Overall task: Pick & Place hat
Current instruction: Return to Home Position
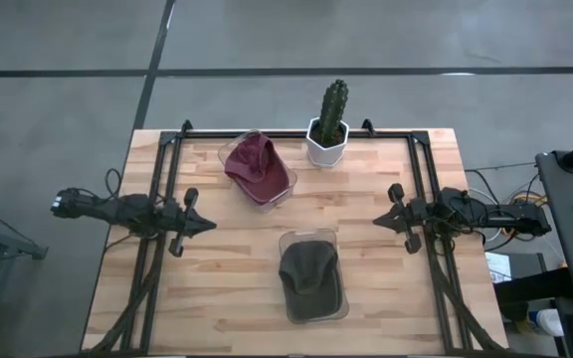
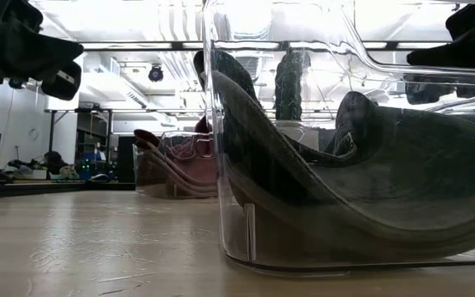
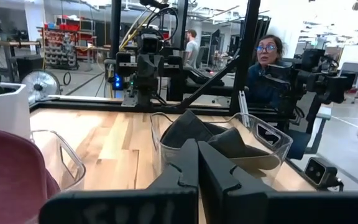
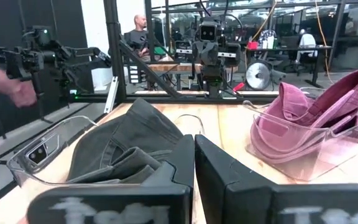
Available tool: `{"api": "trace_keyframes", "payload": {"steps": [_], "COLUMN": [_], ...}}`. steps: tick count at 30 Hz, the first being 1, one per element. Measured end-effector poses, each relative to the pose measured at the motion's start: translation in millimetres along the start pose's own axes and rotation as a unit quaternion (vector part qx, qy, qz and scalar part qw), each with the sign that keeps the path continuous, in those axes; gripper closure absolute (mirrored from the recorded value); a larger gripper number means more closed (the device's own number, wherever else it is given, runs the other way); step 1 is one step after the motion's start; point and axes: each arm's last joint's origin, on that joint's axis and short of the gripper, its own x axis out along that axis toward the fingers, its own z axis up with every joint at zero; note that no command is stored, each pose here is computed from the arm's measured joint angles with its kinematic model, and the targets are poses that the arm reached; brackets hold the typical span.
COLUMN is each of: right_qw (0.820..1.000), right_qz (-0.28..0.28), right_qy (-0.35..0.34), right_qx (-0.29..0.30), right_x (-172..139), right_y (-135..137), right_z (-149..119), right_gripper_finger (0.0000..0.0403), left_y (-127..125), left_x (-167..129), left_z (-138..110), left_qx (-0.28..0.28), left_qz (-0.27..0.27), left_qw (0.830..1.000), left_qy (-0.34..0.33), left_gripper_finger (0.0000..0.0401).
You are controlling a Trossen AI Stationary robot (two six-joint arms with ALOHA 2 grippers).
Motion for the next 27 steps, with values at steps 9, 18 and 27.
{"api": "trace_keyframes", "payload": {"steps": [9,18,27], "right_qw": [1.0,1.0,1.0], "right_qz": [0.0,0.0,0.0], "right_qy": [0.0,0.0,0.0], "right_qx": [0.0,0.0,-0.001], "right_x": [0.0,0.0,0.0], "right_y": [0.0,0.0,0.0], "right_z": [0.0,0.1,0.2], "right_gripper_finger": [0.0394,0.0394,0.0394], "left_y": [0.0,0.0,0.0], "left_x": [0.4,0.5,0.5], "left_z": [-0.4,-0.5,-0.5], "left_qx": [-0.009,-0.009,-0.009], "left_qz": [0.0,0.0,0.0], "left_qw": [1.0,1.0,1.0], "left_qy": [0.002,0.003,0.003], "left_gripper_finger": [0.0401,0.0401,0.0401]}}
